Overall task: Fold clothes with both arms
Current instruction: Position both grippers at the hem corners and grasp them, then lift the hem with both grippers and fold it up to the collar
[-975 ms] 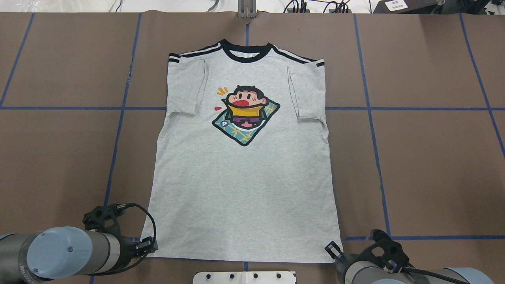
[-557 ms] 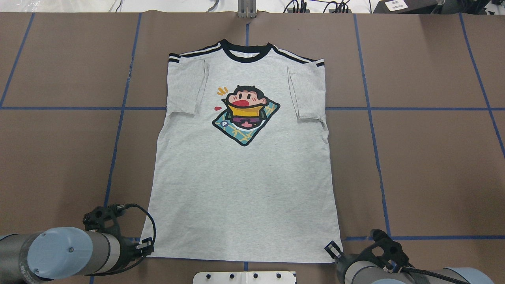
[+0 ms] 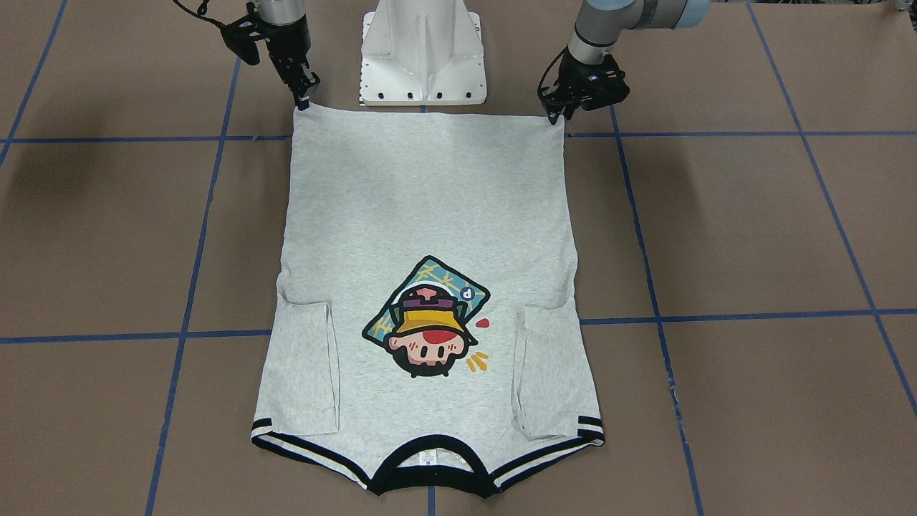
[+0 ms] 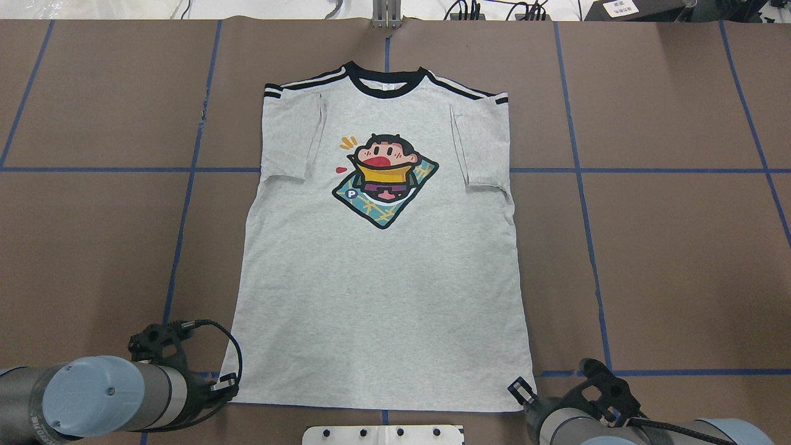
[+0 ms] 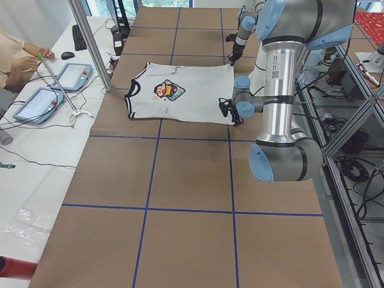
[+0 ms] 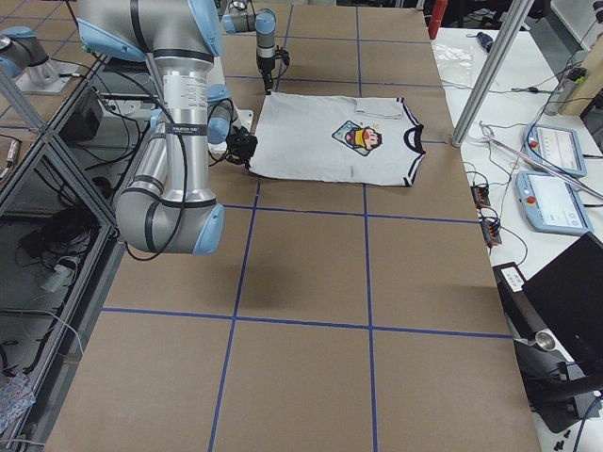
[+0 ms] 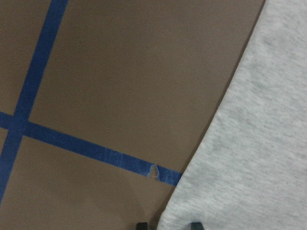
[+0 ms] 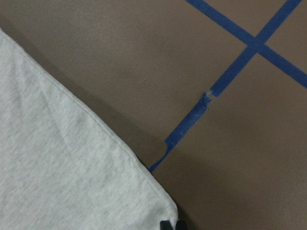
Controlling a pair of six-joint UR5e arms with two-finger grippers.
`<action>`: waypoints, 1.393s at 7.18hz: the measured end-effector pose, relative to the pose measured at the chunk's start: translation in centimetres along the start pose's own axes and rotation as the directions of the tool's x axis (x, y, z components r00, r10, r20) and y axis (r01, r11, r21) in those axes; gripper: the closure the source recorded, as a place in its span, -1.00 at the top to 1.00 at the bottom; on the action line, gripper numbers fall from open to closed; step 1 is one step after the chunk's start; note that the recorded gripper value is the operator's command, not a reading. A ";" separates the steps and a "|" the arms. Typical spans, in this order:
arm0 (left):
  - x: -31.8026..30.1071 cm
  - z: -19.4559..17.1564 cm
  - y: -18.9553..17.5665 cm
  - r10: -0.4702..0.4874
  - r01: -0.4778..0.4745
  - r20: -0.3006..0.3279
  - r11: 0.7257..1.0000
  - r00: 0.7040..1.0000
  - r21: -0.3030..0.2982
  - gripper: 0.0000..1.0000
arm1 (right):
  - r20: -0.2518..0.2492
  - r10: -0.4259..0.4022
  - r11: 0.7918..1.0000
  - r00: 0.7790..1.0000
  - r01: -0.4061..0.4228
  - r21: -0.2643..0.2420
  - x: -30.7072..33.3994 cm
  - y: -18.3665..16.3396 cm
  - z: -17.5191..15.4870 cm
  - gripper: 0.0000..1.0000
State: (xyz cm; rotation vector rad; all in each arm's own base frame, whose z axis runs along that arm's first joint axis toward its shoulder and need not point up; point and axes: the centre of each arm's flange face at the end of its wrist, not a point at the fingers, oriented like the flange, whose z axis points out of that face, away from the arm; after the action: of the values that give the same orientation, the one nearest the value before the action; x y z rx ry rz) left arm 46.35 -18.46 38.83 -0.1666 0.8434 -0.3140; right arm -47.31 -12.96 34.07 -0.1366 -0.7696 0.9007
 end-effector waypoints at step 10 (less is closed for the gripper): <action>2.9 -12.3 2.7 -0.015 -0.006 -0.140 0.989 0.990 -0.148 -1.00 | -0.043 -0.035 0.999 0.998 0.036 0.008 0.8 -0.5 -6.7 -1.00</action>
State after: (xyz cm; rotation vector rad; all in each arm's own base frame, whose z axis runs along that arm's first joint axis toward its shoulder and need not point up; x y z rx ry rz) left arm 39.48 -17.16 28.01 -0.2871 1.0074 -0.2693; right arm -42.32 -11.38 29.85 -0.1342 -0.7263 0.8646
